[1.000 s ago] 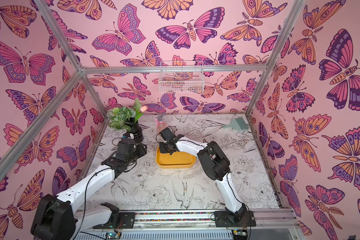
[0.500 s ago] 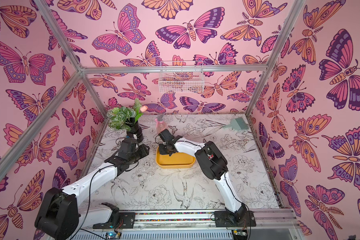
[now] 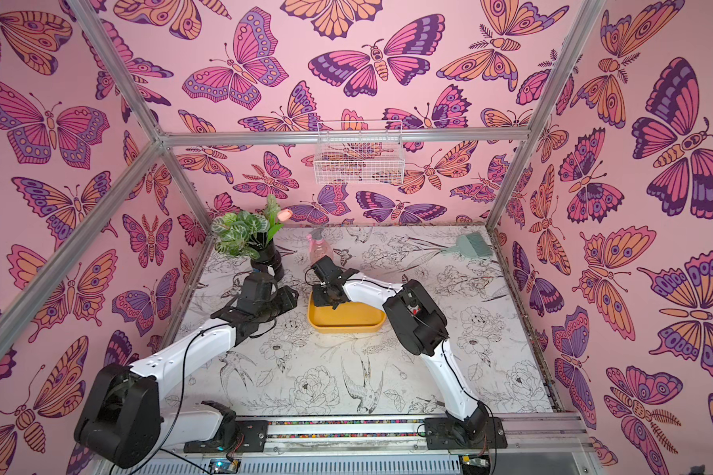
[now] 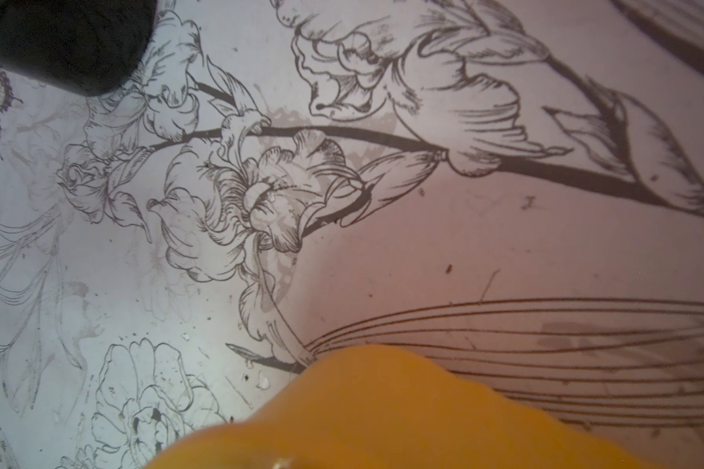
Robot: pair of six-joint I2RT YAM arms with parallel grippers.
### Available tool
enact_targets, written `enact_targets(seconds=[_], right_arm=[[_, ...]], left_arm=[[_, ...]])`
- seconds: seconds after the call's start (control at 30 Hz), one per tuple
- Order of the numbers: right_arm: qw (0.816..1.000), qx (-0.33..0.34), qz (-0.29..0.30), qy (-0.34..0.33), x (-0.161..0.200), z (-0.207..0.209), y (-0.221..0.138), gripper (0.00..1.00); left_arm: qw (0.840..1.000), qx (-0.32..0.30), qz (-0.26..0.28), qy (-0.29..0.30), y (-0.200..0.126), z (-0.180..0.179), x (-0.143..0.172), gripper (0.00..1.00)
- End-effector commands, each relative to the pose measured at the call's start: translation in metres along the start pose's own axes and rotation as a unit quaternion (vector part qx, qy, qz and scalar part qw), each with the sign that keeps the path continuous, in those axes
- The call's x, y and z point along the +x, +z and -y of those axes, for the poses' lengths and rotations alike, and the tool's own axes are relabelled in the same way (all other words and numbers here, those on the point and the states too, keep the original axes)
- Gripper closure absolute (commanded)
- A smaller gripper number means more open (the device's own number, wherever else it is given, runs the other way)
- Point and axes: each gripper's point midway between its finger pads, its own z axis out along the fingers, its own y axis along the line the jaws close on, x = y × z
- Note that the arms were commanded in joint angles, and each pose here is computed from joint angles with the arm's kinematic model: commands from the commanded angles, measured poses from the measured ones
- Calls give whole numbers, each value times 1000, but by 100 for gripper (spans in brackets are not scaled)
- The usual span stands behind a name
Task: Take the screw protection sleeves out of the storage box
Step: Pick up the screw protection sleeve from the storage box.
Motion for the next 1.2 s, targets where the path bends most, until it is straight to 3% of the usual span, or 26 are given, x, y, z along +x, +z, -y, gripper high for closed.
enact_targets(seconds=[0.0,0.17,0.7,1.17], right_arm=[[1000,18,-7,2,5,4,4,84],[1000,15,2,-4,0,1,-7,86],[997,-18,66,-33,-15,-16,-89,91],[995,26,95,-35,-6,32,-150,91]], left_arm=[[1000,6,2,-3,0,3,-4,55],[1000,5,1,-3,1,3,-4,55],[1000,2,-3,-3,4,2,-3,56],[1000,4,-4,-2,4,3,-3,58]])
